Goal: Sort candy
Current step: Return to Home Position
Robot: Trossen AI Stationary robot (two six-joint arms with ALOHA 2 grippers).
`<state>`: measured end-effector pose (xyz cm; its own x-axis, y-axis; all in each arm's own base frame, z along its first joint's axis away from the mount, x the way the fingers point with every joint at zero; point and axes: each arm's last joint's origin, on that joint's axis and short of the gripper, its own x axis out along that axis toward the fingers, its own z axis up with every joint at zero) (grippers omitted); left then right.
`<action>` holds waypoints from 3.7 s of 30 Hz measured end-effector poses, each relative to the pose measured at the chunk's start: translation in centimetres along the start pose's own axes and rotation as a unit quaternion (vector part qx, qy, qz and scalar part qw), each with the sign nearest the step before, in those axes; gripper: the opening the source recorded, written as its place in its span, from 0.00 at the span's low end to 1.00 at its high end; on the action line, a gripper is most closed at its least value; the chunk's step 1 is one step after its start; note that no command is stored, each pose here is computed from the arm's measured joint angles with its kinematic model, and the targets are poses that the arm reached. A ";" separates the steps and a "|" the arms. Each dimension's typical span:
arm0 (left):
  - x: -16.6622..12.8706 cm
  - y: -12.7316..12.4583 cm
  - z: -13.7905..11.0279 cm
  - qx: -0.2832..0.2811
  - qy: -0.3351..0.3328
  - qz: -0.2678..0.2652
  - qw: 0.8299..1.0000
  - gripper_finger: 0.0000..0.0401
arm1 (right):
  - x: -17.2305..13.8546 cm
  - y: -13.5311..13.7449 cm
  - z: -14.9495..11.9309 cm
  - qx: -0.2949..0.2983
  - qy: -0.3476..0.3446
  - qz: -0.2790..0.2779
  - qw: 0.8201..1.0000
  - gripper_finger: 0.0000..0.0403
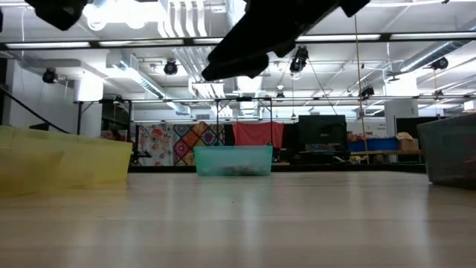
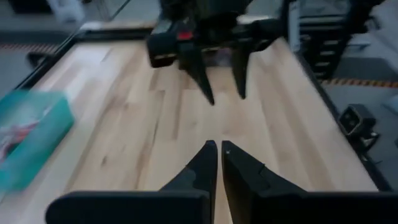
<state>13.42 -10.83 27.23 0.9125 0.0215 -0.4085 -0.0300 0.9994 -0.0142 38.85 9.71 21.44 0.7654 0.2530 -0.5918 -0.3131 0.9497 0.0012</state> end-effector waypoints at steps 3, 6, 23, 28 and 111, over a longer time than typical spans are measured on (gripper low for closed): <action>0.6 1.2 -0.9 0.010 -0.027 -0.022 0.999 0.01 | -1.4 0.0 -0.3 -0.008 -0.024 -0.017 1.000 0.50; 1.3 2.9 -2.0 0.005 -0.031 -0.029 0.999 0.00 | -3.1 0.0 -0.8 -0.013 -0.059 -0.043 0.997 0.50; -0.7 9.5 -4.5 0.001 -0.068 -0.088 0.994 0.00 | -13.7 0.1 -8.9 0.026 -0.163 -0.151 0.975 0.50; -2.3 9.5 -5.5 -0.010 -0.158 -0.141 0.977 0.00 | -16.1 0.3 -12.1 0.036 -0.182 -0.180 0.966 0.50; 2.5 9.6 -11.7 -0.064 -0.123 -0.101 0.985 0.00 | -22.4 0.5 -21.4 -0.002 -0.276 -0.338 0.900 0.50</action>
<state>10.68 -1.49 15.40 0.9761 -0.1554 -0.1521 0.1248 0.9732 -0.1933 9.56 0.54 17.43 0.9440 -0.3281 0.0349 0.3278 0.9205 -0.2128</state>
